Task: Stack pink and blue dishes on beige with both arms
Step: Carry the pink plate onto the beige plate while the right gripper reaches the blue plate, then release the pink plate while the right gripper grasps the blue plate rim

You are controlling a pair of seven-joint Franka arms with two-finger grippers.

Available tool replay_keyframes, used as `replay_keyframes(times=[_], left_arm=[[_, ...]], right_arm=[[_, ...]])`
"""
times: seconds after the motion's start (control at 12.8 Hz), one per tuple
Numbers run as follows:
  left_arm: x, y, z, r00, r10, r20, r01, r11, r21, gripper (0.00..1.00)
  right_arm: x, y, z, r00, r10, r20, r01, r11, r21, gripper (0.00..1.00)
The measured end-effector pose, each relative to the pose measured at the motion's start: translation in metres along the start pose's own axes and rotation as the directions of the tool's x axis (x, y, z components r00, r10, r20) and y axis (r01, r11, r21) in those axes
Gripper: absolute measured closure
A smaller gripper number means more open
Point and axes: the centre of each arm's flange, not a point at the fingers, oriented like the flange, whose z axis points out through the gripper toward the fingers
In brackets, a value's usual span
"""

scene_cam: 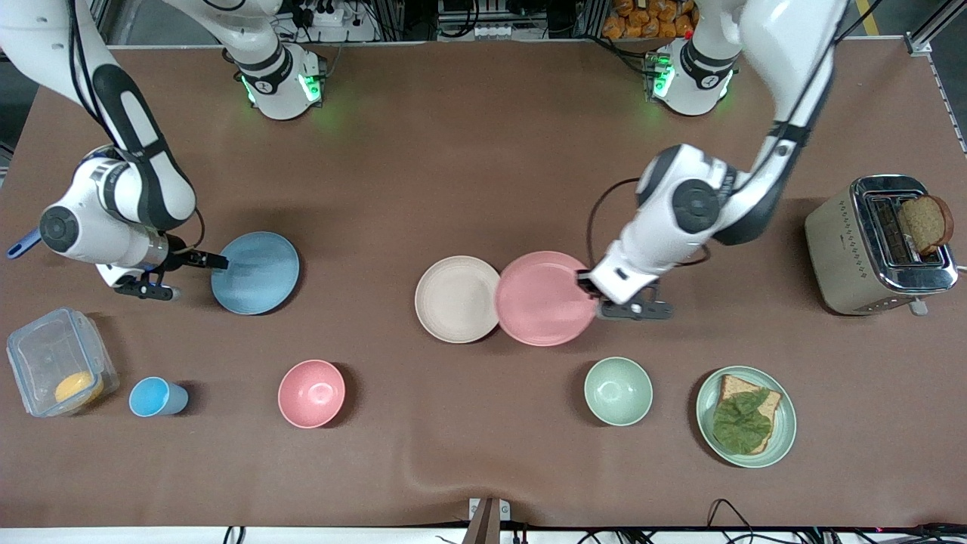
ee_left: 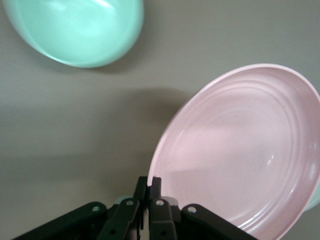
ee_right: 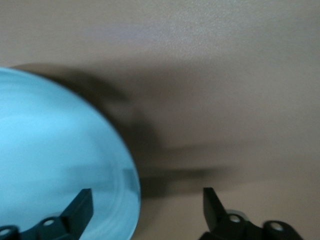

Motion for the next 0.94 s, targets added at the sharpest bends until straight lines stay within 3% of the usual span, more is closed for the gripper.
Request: replay_keyframes(times=[0.08, 0.16, 0.39, 0.62, 0.94], left_arm=[[-0.012, 0.031, 0.016, 0.999, -0.037, 0.020, 0.037, 0.999, -0.008, 0.95], [-0.027, 0.059, 0.035, 0.997, -0.070, 0.045, 0.071, 0.997, -0.011, 0.95], [-0.062, 0.106, 0.087, 0.986, -0.131, 0.105, 0.131, 0.991, 0.004, 0.95], [-0.057, 0.105, 0.106, 0.981, -0.154, 0.116, 0.154, 0.988, 0.009, 0.95], [-0.043, 0.096, 0.103, 0.979, -0.174, 0.104, 0.174, 0.985, 0.005, 0.95]], right_arm=[[0.001, 0.000, 0.008, 1.000, -0.008, 0.002, 0.008, 1.000, -0.001, 0.05], [0.001, 0.000, 0.012, 1.000, -0.022, 0.005, 0.022, 1.000, -0.001, 0.15], [0.003, -0.001, 0.009, 0.999, -0.054, -0.001, 0.054, 0.999, -0.001, 0.53], [0.007, -0.003, -0.001, 0.998, -0.053, -0.021, 0.053, 0.999, 0.005, 0.88], [0.009, -0.008, -0.019, 0.997, -0.052, -0.048, 0.053, 0.998, 0.027, 0.92]])
